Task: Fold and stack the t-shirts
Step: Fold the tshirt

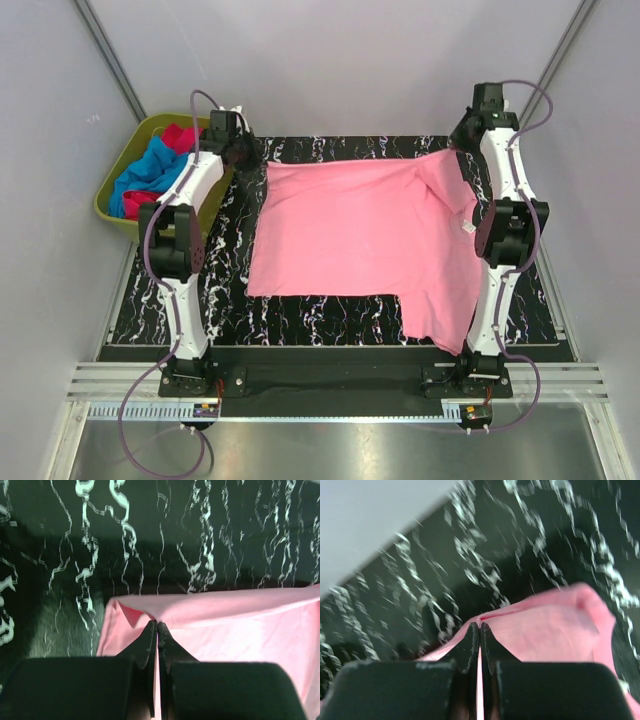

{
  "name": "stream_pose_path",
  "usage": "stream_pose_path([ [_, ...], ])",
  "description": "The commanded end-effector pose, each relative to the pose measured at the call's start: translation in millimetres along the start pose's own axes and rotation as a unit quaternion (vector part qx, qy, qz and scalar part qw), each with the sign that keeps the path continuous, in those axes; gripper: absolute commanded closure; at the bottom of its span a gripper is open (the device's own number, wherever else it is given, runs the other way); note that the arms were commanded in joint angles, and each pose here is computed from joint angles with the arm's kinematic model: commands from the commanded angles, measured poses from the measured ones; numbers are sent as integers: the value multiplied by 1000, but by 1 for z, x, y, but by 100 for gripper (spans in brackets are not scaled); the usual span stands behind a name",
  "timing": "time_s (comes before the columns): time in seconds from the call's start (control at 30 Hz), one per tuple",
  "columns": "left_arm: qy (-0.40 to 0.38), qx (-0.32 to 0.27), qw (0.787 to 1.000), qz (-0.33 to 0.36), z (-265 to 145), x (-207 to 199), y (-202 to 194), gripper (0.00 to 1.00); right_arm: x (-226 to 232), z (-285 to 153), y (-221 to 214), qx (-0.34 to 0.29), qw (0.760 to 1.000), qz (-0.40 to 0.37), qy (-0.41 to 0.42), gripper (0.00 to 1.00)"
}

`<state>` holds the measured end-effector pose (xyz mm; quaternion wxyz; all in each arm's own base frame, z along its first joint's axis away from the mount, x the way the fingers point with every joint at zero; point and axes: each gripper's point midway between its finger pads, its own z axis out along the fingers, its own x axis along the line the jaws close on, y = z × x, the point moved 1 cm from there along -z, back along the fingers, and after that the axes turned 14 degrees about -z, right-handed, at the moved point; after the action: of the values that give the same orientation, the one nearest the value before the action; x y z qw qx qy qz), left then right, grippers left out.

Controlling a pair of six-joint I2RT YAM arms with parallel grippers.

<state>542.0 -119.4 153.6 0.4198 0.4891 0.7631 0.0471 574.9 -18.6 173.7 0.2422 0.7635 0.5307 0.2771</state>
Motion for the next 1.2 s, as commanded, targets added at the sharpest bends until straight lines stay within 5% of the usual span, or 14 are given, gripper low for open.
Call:
stream_pose_path([
  [0.0, -37, -51, 998, 24, 10, -14, 33, 100, 11, 6, 28, -40, 999, -13, 13, 100],
  [0.27, -47, -59, 997, 15, 33, -3, 42, 100, 13, 2, 24, -32, 998, -37, 27, 100],
  [0.63, -16, -94, 995, 31, 11, 16, 66, 100, 13, -13, -9, 16, 997, -53, 48, 100],
  [1.17, 28, 21, 999, -28, -17, 53, -23, 100, 5, -47, -73, 110, 992, -46, 30, 100],
])
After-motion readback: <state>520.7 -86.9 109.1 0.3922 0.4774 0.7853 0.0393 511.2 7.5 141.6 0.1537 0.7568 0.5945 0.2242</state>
